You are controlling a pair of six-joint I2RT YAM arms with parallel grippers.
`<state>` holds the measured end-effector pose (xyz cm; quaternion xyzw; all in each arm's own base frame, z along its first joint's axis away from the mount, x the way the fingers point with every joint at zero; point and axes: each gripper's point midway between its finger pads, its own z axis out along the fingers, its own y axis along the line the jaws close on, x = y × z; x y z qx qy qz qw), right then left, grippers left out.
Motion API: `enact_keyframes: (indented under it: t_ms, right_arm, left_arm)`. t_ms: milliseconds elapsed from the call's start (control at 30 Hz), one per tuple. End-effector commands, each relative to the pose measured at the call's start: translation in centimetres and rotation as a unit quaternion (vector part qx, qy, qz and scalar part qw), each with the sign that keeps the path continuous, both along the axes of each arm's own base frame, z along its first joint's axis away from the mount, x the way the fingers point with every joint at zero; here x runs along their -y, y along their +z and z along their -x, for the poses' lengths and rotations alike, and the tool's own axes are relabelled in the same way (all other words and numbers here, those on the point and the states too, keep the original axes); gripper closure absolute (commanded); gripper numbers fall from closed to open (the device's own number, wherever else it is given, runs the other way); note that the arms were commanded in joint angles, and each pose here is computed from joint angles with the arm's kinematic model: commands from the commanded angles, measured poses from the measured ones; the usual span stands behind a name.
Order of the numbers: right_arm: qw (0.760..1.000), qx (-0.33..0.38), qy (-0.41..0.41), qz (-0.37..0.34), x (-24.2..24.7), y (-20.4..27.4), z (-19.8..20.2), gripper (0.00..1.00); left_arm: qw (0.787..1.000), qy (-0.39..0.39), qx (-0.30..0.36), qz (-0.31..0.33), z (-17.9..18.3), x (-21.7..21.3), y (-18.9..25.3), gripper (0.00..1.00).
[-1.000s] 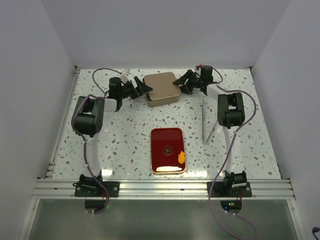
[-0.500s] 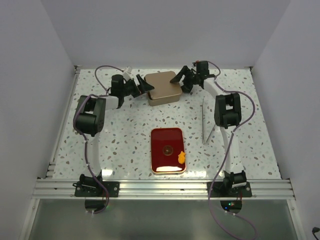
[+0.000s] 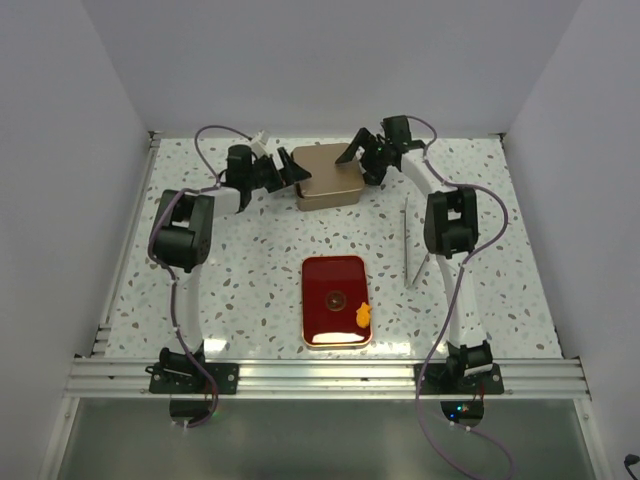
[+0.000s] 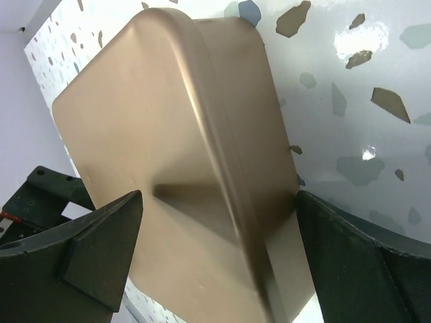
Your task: Pack the cookies
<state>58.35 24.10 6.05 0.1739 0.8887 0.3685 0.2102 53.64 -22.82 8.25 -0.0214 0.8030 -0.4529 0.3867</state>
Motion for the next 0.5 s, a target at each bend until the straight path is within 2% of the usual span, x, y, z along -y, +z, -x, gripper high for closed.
enact_keyframes:
  t_ms: [0,233,467]
  right_arm:
    - [0.999,0.001,0.033,-0.013,-3.6,3.8,1.9,0.02]
    - [0.999,-0.023,0.012,0.032,-2.5,4.2,3.1,0.02]
    - [0.991,-0.083,-0.001,0.105,-1.0,2.1,5.5,0.02]
  left_arm:
    - [0.998,-0.057,0.036,0.001,0.7,3.8,2.0,0.00]
    - [0.998,-0.059,0.035,-0.004,0.8,3.8,2.2,0.00]
    - [0.997,-0.065,0.038,-0.004,1.1,4.0,2.5,0.00]
